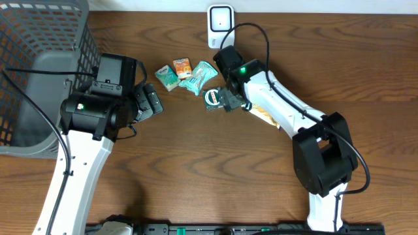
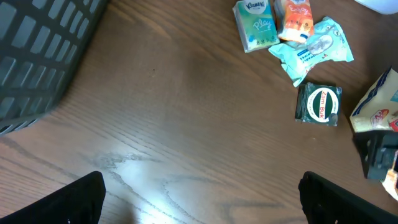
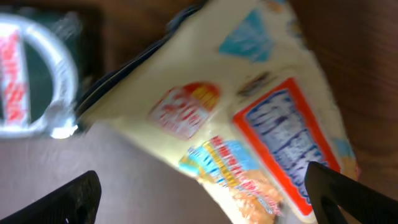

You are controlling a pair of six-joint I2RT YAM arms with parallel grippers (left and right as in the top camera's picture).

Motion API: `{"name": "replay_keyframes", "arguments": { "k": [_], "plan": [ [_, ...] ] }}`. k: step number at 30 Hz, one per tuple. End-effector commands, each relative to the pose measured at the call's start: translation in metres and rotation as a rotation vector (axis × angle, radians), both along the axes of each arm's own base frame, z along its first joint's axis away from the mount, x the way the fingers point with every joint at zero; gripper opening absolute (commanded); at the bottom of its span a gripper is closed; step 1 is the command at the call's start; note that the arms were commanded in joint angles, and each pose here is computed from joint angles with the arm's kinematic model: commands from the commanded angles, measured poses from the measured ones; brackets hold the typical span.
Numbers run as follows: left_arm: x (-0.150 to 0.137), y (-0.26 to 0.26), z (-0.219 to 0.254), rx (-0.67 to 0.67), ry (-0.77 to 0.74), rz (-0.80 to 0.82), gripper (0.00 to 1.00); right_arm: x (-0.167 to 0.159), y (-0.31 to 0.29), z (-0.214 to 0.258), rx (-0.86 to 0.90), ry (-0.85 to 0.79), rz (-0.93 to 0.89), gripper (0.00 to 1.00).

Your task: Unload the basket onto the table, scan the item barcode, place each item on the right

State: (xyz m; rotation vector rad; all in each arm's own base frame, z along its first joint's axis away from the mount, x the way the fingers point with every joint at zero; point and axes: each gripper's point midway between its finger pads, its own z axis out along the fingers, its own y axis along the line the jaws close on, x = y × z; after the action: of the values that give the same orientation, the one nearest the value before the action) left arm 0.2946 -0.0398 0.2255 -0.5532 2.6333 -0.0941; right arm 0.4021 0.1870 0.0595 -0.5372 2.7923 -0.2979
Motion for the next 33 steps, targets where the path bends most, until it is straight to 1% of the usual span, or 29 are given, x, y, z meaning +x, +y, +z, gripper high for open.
{"name": "replay_keyframes", "arguments": {
  "k": [1, 8, 16, 19, 22, 27, 33],
  "plan": [
    [0.000, 0.003, 0.002, 0.007, -0.005, 0.009, 0.98, -0.014, 0.015, -0.008, -0.021, 0.068, 0.182, 0.99],
    [0.000, 0.003, 0.002, 0.007, -0.005, 0.009, 0.97, -0.015, 0.014, -0.008, -0.032, 0.070, 0.183, 0.99],
    [0.000, 0.003, 0.002, 0.007, -0.005, 0.009, 0.97, -0.022, -0.009, -0.005, -0.152, 0.093, 0.169, 0.99],
    [0.000, 0.003, 0.002, 0.007, -0.005, 0.009, 0.97, -0.023, -0.016, -0.003, -0.188, 0.088, 0.142, 0.96],
    [0.000, 0.003, 0.002, 0.007, -0.005, 0.009, 0.98, -0.025, -0.024, -0.002, -0.218, 0.084, 0.106, 0.97],
    [0.000, 0.003, 0.002, 0.007, -0.005, 0.009, 0.98, -0.028, -0.026, -0.007, -0.224, 0.093, 0.099, 0.99],
    [0.000, 0.003, 0.002, 0.007, -0.005, 0.009, 0.98, -0.028, -0.051, -0.021, -0.352, 0.046, 0.084, 0.99]
  ]
}}
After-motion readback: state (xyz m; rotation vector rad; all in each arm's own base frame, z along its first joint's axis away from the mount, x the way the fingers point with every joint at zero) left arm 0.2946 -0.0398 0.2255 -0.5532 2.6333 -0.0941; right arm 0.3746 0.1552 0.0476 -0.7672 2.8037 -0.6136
